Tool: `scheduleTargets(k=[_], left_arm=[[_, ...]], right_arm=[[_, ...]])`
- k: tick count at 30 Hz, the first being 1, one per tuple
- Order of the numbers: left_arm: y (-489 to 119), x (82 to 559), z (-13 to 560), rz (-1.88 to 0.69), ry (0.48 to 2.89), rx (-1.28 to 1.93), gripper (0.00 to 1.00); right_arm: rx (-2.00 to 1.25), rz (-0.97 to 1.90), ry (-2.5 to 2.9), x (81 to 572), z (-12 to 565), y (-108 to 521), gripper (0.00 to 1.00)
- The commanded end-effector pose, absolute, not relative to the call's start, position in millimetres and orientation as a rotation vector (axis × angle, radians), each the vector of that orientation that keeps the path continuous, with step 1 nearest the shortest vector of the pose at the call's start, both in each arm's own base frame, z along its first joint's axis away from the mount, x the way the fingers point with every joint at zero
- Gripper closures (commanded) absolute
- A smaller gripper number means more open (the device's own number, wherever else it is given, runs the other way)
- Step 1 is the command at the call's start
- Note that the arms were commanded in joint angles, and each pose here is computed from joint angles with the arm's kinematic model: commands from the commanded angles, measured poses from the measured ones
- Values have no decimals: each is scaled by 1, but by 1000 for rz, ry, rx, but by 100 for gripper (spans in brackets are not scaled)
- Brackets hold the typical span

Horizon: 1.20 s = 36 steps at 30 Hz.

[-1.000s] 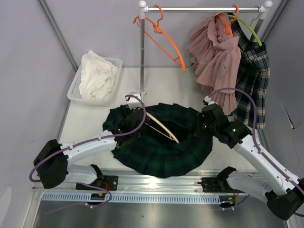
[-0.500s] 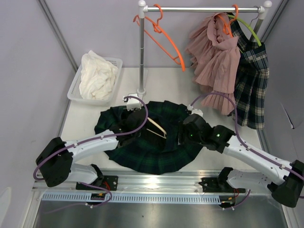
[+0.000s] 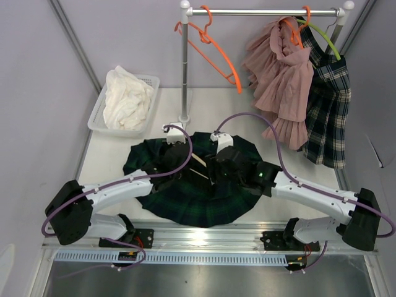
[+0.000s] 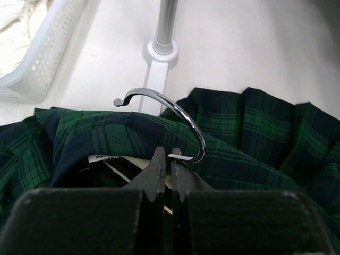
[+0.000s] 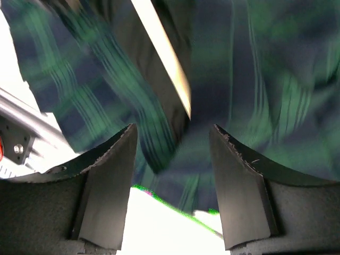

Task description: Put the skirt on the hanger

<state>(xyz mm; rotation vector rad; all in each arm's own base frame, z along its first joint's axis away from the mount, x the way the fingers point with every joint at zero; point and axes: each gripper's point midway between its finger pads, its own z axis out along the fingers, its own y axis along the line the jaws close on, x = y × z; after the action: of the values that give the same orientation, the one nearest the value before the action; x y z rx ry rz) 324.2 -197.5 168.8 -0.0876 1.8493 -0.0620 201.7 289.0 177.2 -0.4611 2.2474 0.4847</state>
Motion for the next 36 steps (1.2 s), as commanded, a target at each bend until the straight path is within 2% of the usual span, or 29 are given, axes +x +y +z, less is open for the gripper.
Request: scheduleTargets(k=[1,11,14,24,28,30,31,33,34,36], left_arm=[[-204,318,174,-133,1867,-36,100],[-215,309,175,-256,1928,36,100],[-220,307,178,-302,1942,64,100],[-237,302,191,-459,1985,134,100],[-238,301,195,-471,1997,151,100],[-240,299,197,-483,2002,166,100],[-240,299,198,-490,2003,168,100],[-243,297,199,-503,2009,182,100],[-241,297,202,-498,2017,182,100],[-239,295,203,-493,2031,185,100]], right_arm=[[-591,551,2023,230,213,317,42],[-736,718,1798,249,211,357,46],[-762,729,1772,252,210,365,50],[-808,742,1788,262,194,377,51],[-807,747,1795,263,190,377,55],[-802,745,1793,263,189,377,64],[-800,744,1794,263,189,377,76],[-796,738,1795,264,190,375,87],[-795,732,1794,265,191,374,98],[-795,718,1804,265,189,371,100]])
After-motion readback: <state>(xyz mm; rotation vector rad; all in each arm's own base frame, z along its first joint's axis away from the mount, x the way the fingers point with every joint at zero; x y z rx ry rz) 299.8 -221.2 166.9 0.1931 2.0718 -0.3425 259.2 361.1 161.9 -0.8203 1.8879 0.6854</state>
